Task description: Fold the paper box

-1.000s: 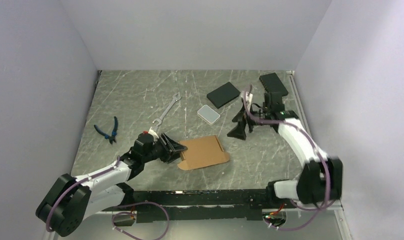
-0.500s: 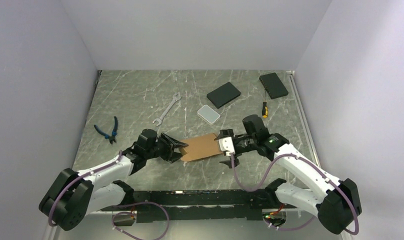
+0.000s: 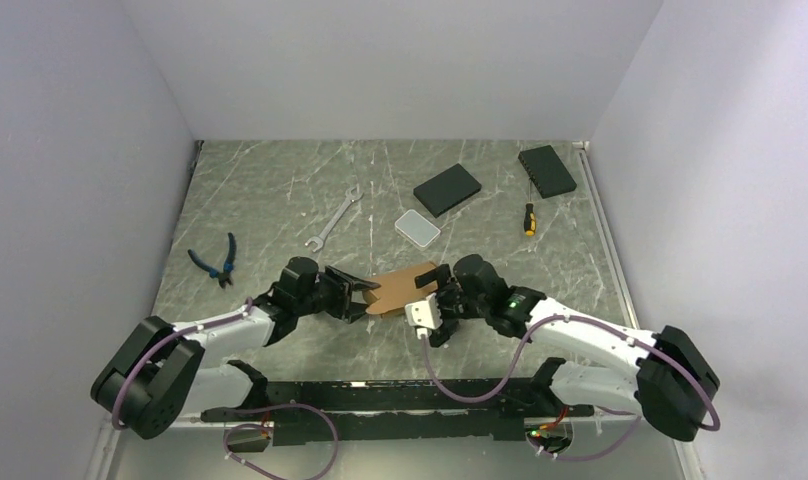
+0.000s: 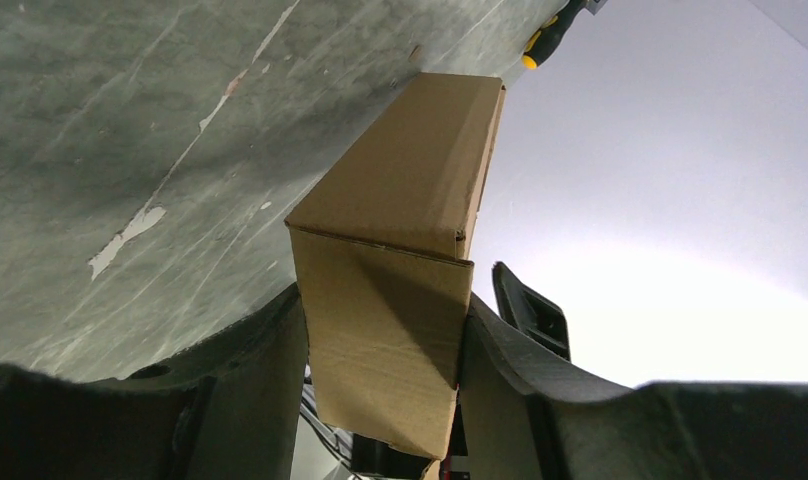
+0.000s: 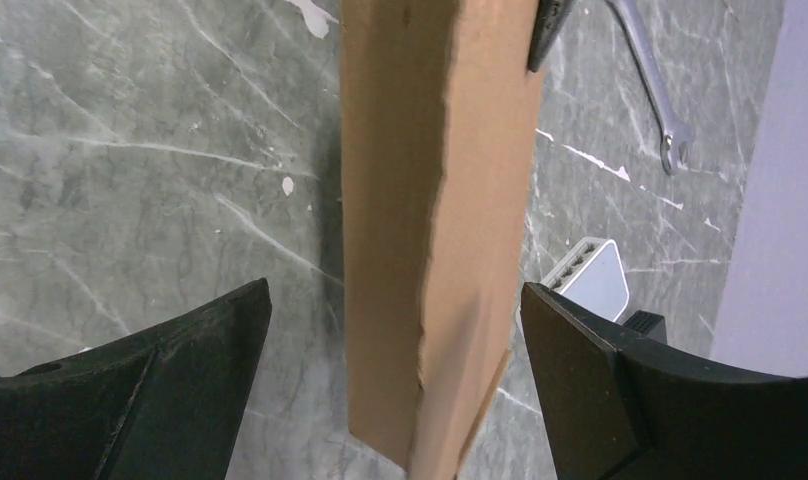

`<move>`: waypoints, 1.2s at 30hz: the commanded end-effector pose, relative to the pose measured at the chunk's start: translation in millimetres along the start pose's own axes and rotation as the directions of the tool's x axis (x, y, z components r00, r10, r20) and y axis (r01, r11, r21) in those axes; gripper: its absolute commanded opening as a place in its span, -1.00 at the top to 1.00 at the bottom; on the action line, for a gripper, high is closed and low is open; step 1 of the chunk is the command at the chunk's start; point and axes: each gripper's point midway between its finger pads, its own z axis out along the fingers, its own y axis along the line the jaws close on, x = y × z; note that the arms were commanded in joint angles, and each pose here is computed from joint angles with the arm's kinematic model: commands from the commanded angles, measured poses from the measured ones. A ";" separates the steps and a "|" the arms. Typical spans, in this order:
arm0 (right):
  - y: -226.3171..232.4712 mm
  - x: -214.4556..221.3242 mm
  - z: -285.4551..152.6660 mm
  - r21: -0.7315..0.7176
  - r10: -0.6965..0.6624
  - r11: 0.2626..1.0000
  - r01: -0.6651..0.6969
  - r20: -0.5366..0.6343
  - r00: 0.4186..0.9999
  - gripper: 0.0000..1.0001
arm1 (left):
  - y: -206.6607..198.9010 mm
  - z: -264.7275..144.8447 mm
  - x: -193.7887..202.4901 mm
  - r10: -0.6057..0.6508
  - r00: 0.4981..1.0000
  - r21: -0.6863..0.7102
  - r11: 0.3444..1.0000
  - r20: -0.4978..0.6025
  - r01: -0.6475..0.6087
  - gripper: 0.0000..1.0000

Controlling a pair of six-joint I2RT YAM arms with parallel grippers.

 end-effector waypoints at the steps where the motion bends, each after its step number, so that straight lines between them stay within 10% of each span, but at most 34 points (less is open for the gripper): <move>1: -28.3 2.3 5.7 0.143 -0.053 0.988 0.060 -0.057 0.997 -0.99 | -18.4 -1.6 12.5 0.000 0.998 0.075 0.997 -0.066 0.005 0.46; 18: -37.2 17.8 17.7 0.242 -0.090 0.962 0.130 -0.167 0.982 -0.46 | -17.4 -8.7 12.7 0.000 0.998 0.104 0.995 -0.059 0.007 0.34; 36: -54.4 3.2 1.4 0.281 0.074 0.958 -0.055 -0.058 0.996 -0.18 | -24.1 -30.6 12.1 0.096 0.995 0.159 0.983 0.010 -0.097 -0.57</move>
